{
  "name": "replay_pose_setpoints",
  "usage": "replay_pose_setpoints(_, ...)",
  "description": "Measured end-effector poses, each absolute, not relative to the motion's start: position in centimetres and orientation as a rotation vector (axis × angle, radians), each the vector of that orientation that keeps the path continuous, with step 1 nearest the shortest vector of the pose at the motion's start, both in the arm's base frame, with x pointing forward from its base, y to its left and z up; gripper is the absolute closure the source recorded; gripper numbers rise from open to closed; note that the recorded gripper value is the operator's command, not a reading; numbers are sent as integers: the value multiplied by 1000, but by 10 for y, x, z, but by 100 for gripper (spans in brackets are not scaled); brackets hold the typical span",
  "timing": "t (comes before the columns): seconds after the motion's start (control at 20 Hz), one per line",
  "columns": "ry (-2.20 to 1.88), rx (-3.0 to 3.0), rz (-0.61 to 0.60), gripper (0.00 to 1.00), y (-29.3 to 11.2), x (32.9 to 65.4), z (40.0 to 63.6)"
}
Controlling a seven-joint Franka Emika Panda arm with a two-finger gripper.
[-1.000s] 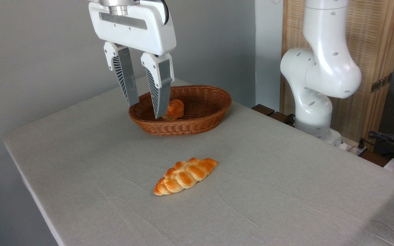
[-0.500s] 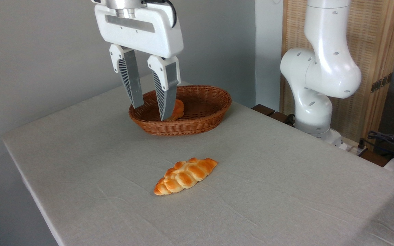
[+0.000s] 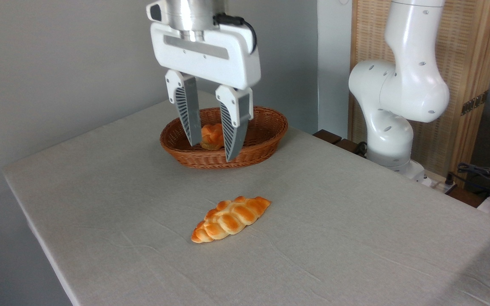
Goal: Put bread into the basket
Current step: 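Move the open gripper over the braided bread loaf and lower it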
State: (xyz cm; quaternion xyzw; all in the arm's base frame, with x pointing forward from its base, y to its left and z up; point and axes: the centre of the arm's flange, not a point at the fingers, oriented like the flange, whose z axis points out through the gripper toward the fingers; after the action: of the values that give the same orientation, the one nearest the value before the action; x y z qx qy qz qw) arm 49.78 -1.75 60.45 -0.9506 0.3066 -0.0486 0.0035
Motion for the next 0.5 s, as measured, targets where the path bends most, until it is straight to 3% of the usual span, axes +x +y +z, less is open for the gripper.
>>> replay_pose_setpoints(0.25,1042,-2964,-111,0,-11,487,579)
replay_pose_setpoints(0.5,1072,-2962,-96,0,0,484,572)
